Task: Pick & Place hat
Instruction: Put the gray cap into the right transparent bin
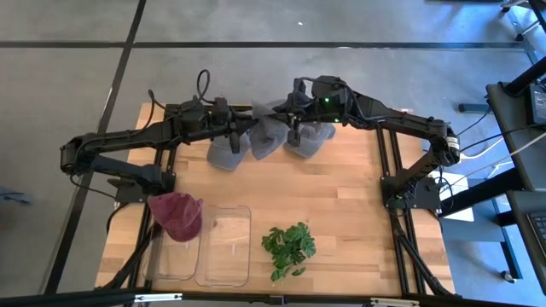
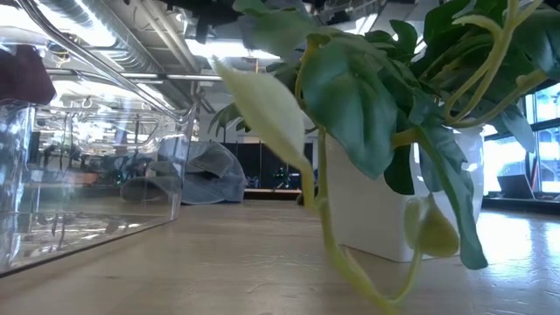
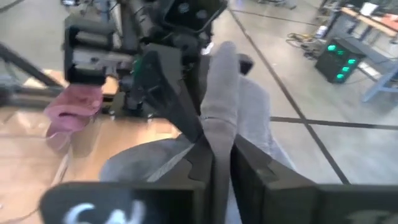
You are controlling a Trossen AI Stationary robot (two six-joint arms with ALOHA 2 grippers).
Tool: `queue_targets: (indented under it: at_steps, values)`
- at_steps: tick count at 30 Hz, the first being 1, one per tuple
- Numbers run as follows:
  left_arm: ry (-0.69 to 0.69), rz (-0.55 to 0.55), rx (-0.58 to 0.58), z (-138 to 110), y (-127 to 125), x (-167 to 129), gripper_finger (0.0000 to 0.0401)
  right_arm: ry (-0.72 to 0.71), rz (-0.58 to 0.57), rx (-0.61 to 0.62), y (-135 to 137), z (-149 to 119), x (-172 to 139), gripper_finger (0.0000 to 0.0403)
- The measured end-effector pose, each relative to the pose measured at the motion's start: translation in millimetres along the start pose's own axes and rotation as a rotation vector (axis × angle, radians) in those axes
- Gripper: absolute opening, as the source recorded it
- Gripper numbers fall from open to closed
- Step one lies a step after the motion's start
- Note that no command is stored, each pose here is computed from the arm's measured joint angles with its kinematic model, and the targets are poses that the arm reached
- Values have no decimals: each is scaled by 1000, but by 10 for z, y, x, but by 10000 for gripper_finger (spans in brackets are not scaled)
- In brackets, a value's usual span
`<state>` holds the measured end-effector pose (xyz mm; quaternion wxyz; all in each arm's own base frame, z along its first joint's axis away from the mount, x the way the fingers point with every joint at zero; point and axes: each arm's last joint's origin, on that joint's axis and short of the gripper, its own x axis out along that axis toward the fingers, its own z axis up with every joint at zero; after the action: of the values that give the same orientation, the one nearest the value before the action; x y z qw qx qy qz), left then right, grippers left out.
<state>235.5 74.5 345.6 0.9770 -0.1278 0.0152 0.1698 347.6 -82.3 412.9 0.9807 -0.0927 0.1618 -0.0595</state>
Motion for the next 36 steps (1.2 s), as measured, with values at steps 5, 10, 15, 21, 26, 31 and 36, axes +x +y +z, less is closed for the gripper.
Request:
queue_targets:
  at_steps: [5,10,15,21,26,31,36]
  values:
    - [1,-98,54,78,-48,-12,28,89,-80,-35,-23,-58,-26,105]
    - [83,-167,52,212,-106,-60,28,239,-298,-64,-96,-102,-179,129]
    - [251,-220,20,369,-169,-162,28,309,-375,-71,-139,-144,-235,132]
    - [456,-443,-104,552,-293,-303,29,327,-389,-62,-202,-173,-247,132]
    - [564,-697,-164,625,-404,-360,30,334,-409,-51,-279,-196,-259,132]
    - [725,-911,-292,566,-485,-416,30,343,-402,-5,-352,-235,-273,132]
    - [810,-976,-302,483,-564,-455,30,353,-384,53,-411,-277,-287,132]
